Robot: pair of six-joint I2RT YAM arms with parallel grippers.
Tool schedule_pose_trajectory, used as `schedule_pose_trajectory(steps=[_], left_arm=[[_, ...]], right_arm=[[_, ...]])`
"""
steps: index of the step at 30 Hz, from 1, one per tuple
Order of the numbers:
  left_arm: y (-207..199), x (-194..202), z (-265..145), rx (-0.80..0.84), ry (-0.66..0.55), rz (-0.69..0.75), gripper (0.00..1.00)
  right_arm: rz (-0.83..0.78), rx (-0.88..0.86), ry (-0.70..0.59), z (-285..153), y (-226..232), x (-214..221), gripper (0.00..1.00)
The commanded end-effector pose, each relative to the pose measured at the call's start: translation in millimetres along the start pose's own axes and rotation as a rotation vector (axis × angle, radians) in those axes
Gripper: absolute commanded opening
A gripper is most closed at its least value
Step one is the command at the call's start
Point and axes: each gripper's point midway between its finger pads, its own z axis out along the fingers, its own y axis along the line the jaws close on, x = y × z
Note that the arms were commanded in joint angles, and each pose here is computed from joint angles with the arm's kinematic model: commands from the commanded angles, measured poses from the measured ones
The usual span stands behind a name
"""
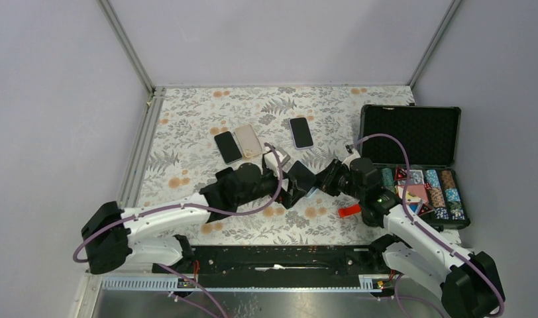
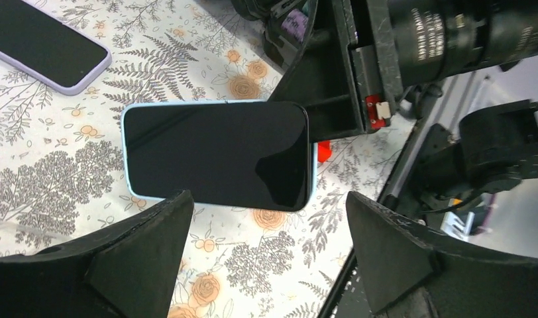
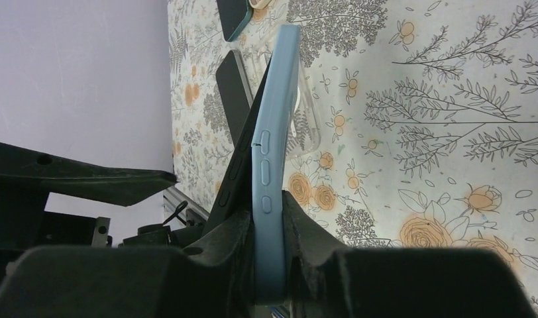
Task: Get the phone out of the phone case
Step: Remove the phone case from the phone.
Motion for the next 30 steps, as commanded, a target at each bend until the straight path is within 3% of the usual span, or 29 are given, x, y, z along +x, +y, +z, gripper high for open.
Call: schedule_pose_trajectory(steps=[1, 7, 15, 20, 22, 26, 30], left_arm=[[-4, -26, 24, -0.073, -0.056, 0.128, 0.89], [-17, -11, 45, -0.091, -0.028, 0.195, 0.88], [-16, 2, 54, -0.133, -0.038, 0.183, 0.53], [-15, 10, 55, -0.133, -0.031, 0.174, 0.44], [-15, 14, 56, -0.133, -0.013, 0.173, 0.45], [-18, 25, 60, -0.110, 0.010, 0.170, 0.58], [-18, 36, 64, -0.102, 0.039, 0.174, 0.57]], right_arm=[[-0.004, -0.037, -0.047, -11, 17, -12, 0.00], [0.007, 0.001, -0.020, -13, 6, -4, 0.00], [0.020, 0.030, 0.014, -16, -6, 8, 0.00], [0.012, 0.024, 0.026, -17, -7, 11, 0.00], [0.013, 0.019, 0.027, -18, -6, 12, 0.00], [0.018, 0.025, 0.042, -19, -7, 15, 0.00], [0.013, 0.046, 0.069, -21, -8, 17, 0.00]])
